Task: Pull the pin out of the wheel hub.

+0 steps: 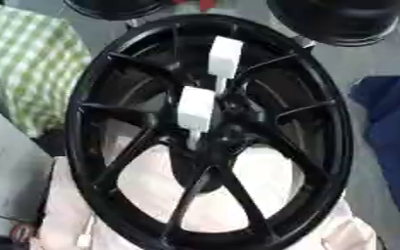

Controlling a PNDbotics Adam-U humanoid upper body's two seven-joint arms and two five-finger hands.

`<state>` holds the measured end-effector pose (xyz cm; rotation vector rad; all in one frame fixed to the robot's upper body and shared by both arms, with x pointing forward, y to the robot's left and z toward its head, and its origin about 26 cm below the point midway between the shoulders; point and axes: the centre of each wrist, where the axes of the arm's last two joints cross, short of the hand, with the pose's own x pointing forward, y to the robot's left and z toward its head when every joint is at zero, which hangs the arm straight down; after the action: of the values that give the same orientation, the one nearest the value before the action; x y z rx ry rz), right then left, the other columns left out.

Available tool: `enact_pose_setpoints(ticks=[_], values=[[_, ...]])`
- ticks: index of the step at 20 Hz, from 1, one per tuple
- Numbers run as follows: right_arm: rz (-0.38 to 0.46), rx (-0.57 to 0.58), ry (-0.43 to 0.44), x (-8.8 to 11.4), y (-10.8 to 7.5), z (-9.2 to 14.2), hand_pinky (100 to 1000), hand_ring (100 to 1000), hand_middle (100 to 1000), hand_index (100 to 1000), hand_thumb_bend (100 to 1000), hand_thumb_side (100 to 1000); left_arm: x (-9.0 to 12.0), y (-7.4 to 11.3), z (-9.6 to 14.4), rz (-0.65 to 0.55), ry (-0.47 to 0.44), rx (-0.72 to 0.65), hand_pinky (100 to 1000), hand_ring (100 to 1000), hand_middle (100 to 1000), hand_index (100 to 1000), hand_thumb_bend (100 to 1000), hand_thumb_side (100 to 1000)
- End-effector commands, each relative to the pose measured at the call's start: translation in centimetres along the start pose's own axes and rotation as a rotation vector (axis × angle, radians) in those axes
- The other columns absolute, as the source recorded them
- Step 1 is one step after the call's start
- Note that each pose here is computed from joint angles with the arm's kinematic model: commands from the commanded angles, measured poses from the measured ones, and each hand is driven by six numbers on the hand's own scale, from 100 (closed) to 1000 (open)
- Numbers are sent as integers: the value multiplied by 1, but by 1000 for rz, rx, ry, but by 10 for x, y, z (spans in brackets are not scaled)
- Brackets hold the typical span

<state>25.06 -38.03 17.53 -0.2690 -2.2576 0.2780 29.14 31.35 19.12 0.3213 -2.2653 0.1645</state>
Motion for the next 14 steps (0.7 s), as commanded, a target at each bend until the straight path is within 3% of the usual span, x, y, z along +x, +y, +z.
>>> enact_pose_setpoints(ticks=[1, 8, 12, 13, 14], values=[[16, 8, -20, 7, -3, -4, 733, 634, 544, 737, 315, 298, 10, 2, -5, -7, -44, -7, 950, 680, 611, 817, 178, 759], [17, 5, -15, 6, -3, -3, 733, 634, 543, 737, 315, 298, 13, 2, -10, -24, -74, -31, 945, 682, 612, 818, 186, 717], [20, 11, -12, 7, -3, -3, 733, 634, 543, 736, 315, 298, 27, 3, -26, -98, -166, -137, 937, 684, 615, 821, 193, 675], [21, 13, -11, 7, -3, -3, 733, 634, 543, 736, 315, 298, 32, 4, -31, -130, -194, -178, 927, 686, 615, 826, 243, 665], [22, 16, -10, 7, -4, -4, 733, 634, 543, 736, 316, 300, 38, 5, -36, -171, -226, -227, 926, 687, 617, 827, 194, 643]])
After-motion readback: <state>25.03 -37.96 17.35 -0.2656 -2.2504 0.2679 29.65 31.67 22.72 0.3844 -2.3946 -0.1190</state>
